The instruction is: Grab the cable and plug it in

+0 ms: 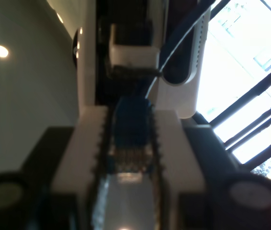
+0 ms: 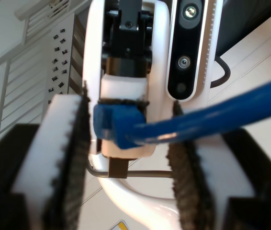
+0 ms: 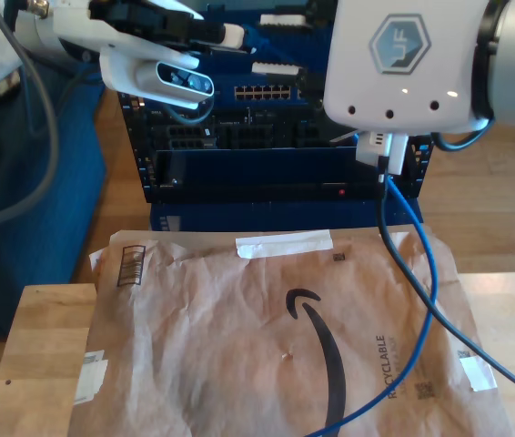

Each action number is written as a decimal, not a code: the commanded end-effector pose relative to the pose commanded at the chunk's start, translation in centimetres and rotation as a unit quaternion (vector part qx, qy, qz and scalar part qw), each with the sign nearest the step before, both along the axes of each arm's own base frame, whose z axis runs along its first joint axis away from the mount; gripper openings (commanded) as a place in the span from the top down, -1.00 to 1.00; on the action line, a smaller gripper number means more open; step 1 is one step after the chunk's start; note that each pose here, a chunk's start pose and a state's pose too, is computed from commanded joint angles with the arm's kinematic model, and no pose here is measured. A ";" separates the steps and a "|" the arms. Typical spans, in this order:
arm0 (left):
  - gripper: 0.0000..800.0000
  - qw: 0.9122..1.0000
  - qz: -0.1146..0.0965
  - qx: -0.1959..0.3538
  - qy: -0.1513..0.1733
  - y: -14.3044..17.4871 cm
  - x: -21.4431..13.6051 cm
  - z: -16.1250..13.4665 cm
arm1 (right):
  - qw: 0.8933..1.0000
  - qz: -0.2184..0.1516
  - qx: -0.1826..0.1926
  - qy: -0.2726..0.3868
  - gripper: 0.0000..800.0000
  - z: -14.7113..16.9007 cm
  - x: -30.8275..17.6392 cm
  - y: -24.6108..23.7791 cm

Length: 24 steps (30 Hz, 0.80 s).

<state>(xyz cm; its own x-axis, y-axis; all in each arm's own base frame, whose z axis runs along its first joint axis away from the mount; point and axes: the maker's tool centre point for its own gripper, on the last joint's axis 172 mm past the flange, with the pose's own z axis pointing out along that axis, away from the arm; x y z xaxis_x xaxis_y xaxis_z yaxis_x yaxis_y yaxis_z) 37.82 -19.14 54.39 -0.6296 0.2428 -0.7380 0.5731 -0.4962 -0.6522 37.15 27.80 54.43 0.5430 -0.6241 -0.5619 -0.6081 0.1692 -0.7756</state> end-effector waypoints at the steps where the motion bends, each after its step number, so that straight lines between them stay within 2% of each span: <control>1: 0.89 1.000 0.000 0.000 0.000 0.0 0.0 0.0 | 1.000 -0.001 0.000 0.000 0.48 0.0 0.0 -0.1; 5: 0.85 1.000 0.000 0.000 -0.001 0.0 0.0 0.0 | 1.000 0.000 0.001 0.001 0.60 0.0 0.0 0.0; 6: 0.64 1.000 0.000 -0.002 -0.004 0.0 0.0 0.0 | 1.000 -0.002 0.001 0.001 0.71 0.0 0.1 -0.1; 7: 0.31 1.000 0.001 -0.006 -0.009 0.0 0.0 -0.1 | 1.000 -0.003 0.003 0.002 0.83 0.1 0.1 -0.1; 9: 0.13 0.999 0.005 -0.017 -0.028 0.0 -0.1 -0.1 | 1.000 -0.005 0.007 0.003 0.90 0.2 0.1 -0.2; 11: 0.01 0.999 0.005 -0.018 -0.030 0.0 -0.1 -0.2 | 1.000 -0.005 0.007 0.003 0.93 0.2 0.1 -0.2; 15: -0.39 0.999 0.007 -0.018 -0.031 0.0 0.0 -0.1 | 1.000 -0.005 0.007 0.003 0.95 0.2 0.1 -0.2; 18: -0.77 0.999 0.010 -0.015 -0.034 0.0 0.1 0.0 | 1.000 -0.005 0.004 0.010 0.97 -0.7 0.2 -0.1; 21: -0.98 0.999 0.012 -0.012 -0.039 0.0 0.0 0.2 | 1.000 -0.006 0.002 0.014 0.98 -1.3 0.3 -0.2; 24: -0.99 0.999 0.018 -0.008 -0.040 -0.1 0.1 0.4 | 1.000 -0.008 0.000 0.017 0.98 -1.8 0.4 -0.3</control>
<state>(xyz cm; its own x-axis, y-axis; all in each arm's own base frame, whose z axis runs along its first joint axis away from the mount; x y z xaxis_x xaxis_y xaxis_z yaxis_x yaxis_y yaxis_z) 37.93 -19.24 54.78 -0.5771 0.2093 -0.7894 0.6397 -0.4849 -0.5963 37.58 27.50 52.59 0.5124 -0.6327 -0.5806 -0.6318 0.1801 -0.7539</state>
